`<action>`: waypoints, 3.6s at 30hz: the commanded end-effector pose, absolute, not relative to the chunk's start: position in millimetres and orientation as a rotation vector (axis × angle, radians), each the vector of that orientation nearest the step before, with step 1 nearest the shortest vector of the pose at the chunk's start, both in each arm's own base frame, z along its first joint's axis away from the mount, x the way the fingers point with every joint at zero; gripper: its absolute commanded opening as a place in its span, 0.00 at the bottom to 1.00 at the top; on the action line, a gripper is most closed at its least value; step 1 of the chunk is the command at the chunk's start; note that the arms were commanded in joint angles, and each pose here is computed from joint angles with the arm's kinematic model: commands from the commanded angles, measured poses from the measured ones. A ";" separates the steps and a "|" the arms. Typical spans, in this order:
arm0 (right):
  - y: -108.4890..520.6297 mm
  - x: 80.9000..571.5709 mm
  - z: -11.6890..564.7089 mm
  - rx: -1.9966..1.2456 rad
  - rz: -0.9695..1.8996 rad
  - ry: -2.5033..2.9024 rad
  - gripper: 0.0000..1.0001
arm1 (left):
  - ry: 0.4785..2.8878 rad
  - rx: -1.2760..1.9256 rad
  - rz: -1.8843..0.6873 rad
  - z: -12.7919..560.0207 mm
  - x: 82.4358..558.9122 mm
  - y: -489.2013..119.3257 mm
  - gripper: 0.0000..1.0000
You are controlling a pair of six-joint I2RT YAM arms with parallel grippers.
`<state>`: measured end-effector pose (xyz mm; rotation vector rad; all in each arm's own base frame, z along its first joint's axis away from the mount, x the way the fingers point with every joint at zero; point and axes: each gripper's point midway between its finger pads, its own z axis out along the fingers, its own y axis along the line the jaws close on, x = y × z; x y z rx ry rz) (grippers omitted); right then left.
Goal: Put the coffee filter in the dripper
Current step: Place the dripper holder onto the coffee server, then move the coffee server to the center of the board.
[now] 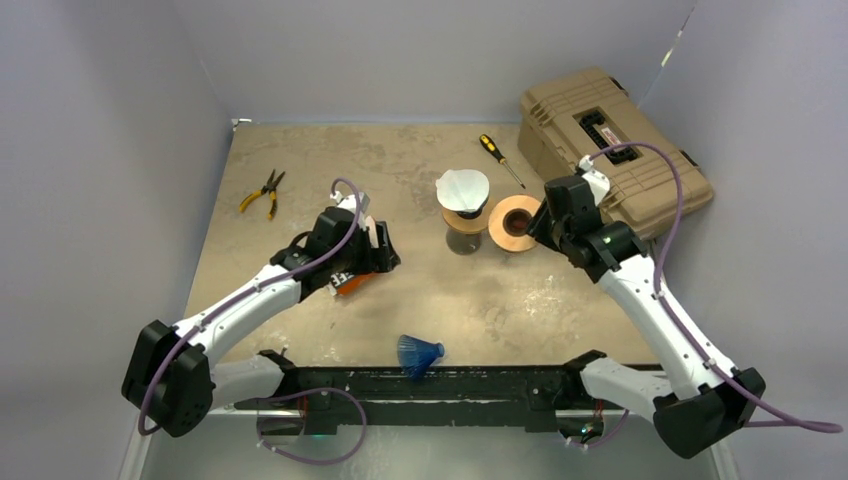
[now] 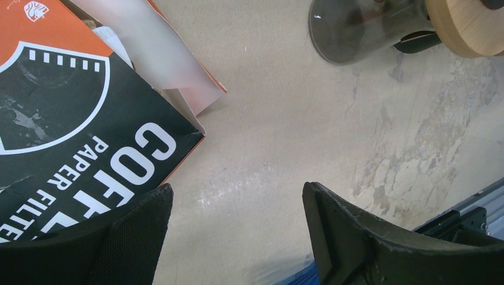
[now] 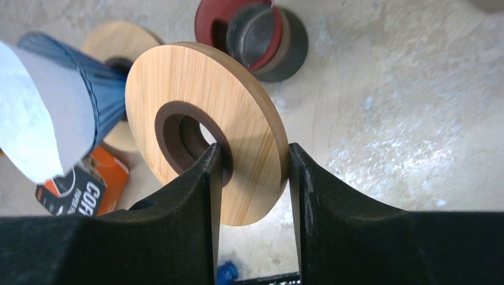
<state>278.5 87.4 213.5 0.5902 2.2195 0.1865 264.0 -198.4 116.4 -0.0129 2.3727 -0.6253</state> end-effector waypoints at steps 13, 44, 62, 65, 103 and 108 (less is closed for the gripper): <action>58.0 360.8 265.2 0.643 0.195 2.027 0.00 | 2.273 0.008 -0.599 159.2 277.4 -194.2 0.79; 63.1 377.9 172.4 0.627 0.330 2.238 0.02 | 2.300 -0.008 -0.608 150.7 277.9 -197.3 0.79; 52.5 371.0 180.8 0.556 0.248 2.240 0.38 | 2.293 -0.008 -0.625 153.2 277.9 -199.3 0.79; 48.6 369.8 188.1 0.564 0.234 2.216 0.54 | 2.296 -0.005 -0.627 151.8 277.6 -199.9 0.79; 109.8 474.1 211.3 0.111 0.443 2.290 0.56 | 2.291 0.047 -0.686 156.9 267.1 -204.5 0.78; 107.7 472.8 188.8 0.103 0.411 2.359 0.56 | 2.301 0.042 -0.691 152.6 263.7 -203.7 0.78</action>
